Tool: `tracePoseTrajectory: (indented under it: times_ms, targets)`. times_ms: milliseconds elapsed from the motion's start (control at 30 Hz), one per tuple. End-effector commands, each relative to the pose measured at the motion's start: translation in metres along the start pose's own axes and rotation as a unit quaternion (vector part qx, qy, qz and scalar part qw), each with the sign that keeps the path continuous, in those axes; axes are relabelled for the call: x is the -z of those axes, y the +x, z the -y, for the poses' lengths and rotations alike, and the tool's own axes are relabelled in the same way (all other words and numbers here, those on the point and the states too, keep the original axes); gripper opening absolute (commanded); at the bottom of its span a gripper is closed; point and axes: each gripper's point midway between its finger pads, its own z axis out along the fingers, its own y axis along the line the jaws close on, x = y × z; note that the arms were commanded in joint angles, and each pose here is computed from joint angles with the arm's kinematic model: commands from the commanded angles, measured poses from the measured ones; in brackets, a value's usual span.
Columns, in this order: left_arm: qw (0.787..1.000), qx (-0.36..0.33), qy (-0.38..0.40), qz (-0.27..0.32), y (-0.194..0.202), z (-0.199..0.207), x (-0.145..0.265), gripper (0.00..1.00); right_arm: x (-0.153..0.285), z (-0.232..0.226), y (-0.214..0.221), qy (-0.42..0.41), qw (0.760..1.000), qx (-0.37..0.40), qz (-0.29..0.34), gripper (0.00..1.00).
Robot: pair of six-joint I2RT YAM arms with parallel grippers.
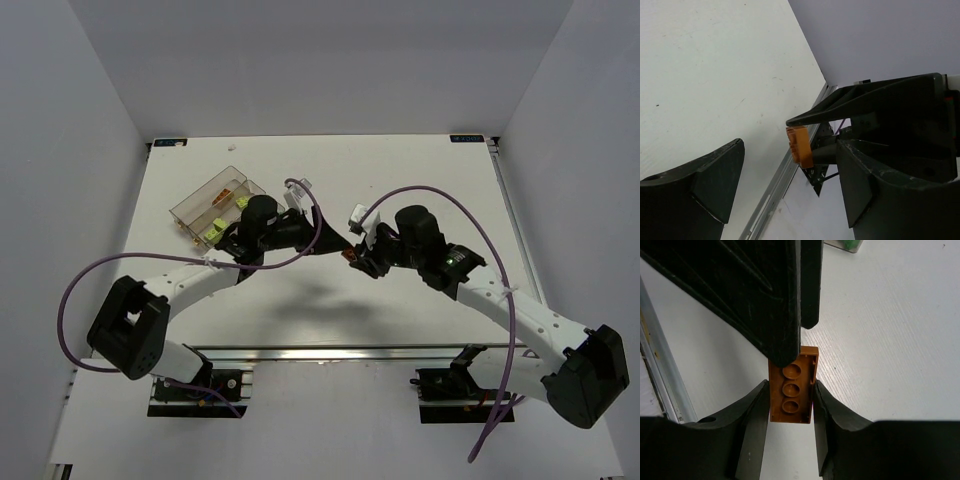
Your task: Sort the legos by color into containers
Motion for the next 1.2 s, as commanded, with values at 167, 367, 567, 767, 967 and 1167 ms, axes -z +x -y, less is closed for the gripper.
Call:
tracePoseTrajectory:
  times_ms: [167,367,567,767,967,1167]
  targets:
    - [0.999,-0.009,0.011,-0.048,0.017,0.005,-0.014,0.77,-0.010,0.002,-0.004,0.014,1.000,0.015,0.003,0.00]
    - [0.998,-0.002,0.009,-0.064,0.026,0.001,-0.020,0.69,-0.008,0.001,-0.007,0.014,1.000,0.019,0.008,0.00]
    - [0.997,-0.003,0.021,-0.070,0.028,0.005,-0.021,0.56,-0.011,-0.004,-0.004,0.006,1.000,0.020,0.003,0.00]
    - [0.997,-0.001,0.027,-0.077,0.031,0.006,-0.022,0.40,-0.017,-0.008,0.000,0.000,1.000,0.021,-0.007,0.00]
    - [0.995,0.008,0.035,-0.091,0.035,0.005,-0.025,0.21,-0.018,-0.004,0.000,0.013,1.000,0.025,-0.011,0.17]
    - [0.996,-0.002,0.019,-0.092,0.035,-0.002,-0.026,0.00,-0.017,0.005,0.001,0.038,0.999,0.023,-0.016,0.53]
